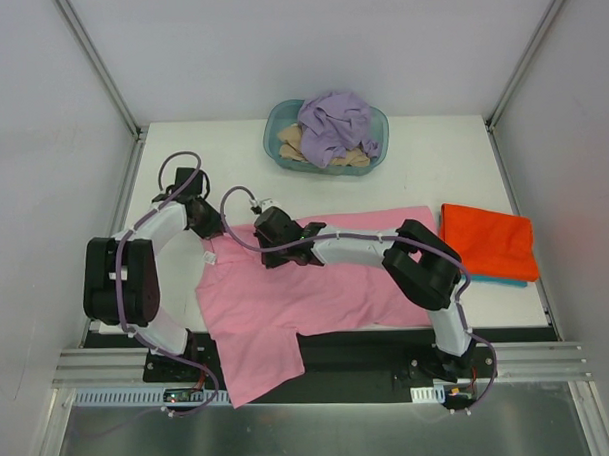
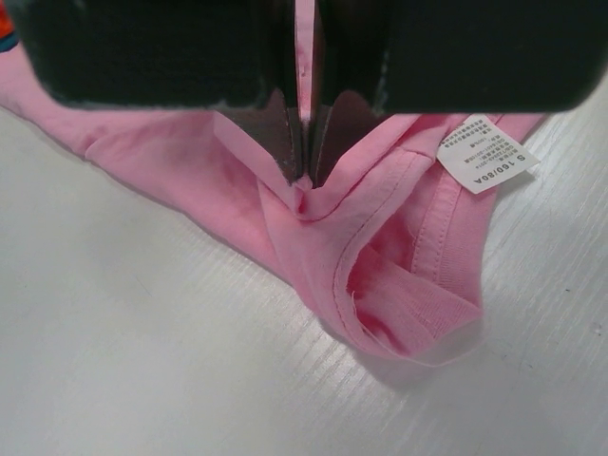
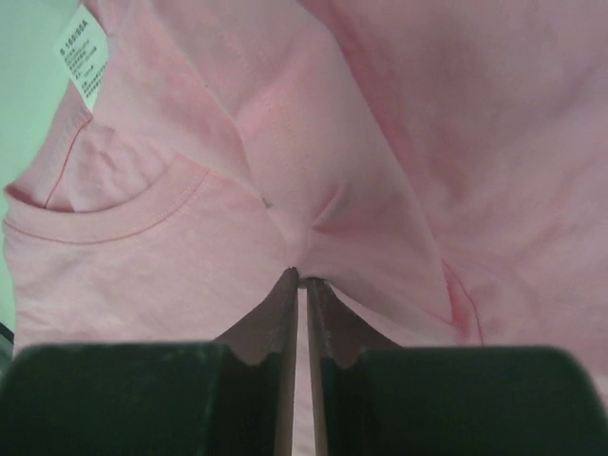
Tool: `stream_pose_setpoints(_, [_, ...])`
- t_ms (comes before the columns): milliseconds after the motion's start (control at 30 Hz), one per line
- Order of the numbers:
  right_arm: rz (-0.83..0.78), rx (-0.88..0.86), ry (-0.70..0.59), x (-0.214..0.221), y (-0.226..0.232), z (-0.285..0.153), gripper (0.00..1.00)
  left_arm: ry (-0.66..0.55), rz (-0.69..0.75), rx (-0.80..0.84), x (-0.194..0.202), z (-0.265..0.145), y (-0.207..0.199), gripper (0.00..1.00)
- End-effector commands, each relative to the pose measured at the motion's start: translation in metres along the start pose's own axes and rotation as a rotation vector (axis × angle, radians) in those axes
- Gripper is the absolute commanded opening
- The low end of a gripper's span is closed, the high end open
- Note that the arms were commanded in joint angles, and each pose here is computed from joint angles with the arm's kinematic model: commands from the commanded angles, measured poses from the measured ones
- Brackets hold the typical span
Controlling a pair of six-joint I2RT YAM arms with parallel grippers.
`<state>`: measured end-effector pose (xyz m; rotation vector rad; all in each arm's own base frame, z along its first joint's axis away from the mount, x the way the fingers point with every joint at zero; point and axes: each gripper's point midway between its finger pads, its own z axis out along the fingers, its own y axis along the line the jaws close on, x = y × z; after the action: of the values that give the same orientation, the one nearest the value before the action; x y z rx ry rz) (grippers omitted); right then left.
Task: Fold and stack the t-shirts
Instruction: Fold the flattened tshirt in 1/3 of the way
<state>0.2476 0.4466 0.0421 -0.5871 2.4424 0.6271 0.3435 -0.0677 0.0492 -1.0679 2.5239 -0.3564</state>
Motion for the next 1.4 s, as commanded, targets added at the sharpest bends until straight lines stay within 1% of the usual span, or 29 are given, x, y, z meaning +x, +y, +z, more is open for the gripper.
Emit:
stream_pose_setpoints(0, [0.058,0.016,-0.103,-0.03,0.009,-0.008,0.03,-0.023,-0.002,0.019,-0.003,-0.012,0.002,0.0])
stream_pose_setpoints(33, [0.056,0.013,-0.091,-0.028,0.01,-0.01,0.01,-0.023,0.0,0.025,-0.003,-0.013,0.001,0.0])
stream_pose_setpoints(167, [0.054,-0.015,-0.054,-0.025,0.015,-0.027,0.01,-0.013,0.006,0.045,0.005,-0.02,0.004,0.0])
stream_pose_setpoints(200, [0.049,-0.023,-0.02,-0.019,0.016,-0.033,0.01,-0.011,0.006,0.049,0.007,-0.022,0.006,0.0])
stream_pose_setpoints(233, [0.026,-0.04,-0.009,-0.02,0.018,-0.041,0.01,-0.013,0.008,0.073,0.008,-0.028,0.003,0.0])
stream_pose_setpoints(267, [0.029,-0.053,0.008,-0.023,0.02,-0.047,0.01,-0.001,0.006,0.069,0.015,-0.028,0.009,0.0])
stream_pose_setpoints(300, [0.031,-0.083,0.09,-0.009,0.022,-0.053,0.01,0.001,0.006,0.074,0.018,-0.03,0.011,0.0])
stream_pose_setpoints(367, [0.06,-0.117,0.153,-0.003,0.019,-0.06,0.01,0.013,0.015,0.093,0.028,-0.037,0.017,0.0])
stream_pose_setpoints(400, [0.072,-0.158,0.215,0.007,0.023,-0.066,0.01,0.018,0.013,0.099,0.032,-0.038,0.02,0.0])
stream_pose_setpoints(433, [0.079,-0.175,0.237,0.009,0.023,-0.07,0.01,0.011,0.011,0.12,0.034,-0.045,0.019,0.0])
stream_pose_setpoints(533, [0.083,-0.215,0.316,0.019,0.025,-0.084,0.01,0.04,0.009,0.127,0.053,-0.047,0.033,0.0])
stream_pose_setpoints(600, [0.071,-0.203,0.36,0.025,0.02,-0.092,0.01,0.061,0.006,0.144,0.061,-0.05,0.035,0.0])
stream_pose_setpoints(700, [0.085,-0.208,0.408,0.028,0.014,-0.103,0.01,0.062,-0.006,0.169,0.071,-0.061,0.04,0.0])
stream_pose_setpoints(833, [0.091,-0.223,0.443,0.028,0.009,-0.113,0.01,0.067,-0.011,0.163,0.08,-0.071,0.049,0.0])
stream_pose_setpoints(1000, [0.064,-0.235,0.492,0.038,0.006,-0.124,0.01,0.109,-0.019,0.115,0.098,-0.08,0.066,0.0])
stream_pose_setpoints(1200, [0.064,-0.249,0.532,0.05,0.005,-0.127,0.02,0.17,-0.05,0.069,0.126,-0.08,0.087,0.0])
stream_pose_setpoints(1367, [0.072,-0.25,0.552,0.056,0.004,-0.125,0.06,0.205,-0.051,0.049,0.144,-0.081,0.1,0.0])
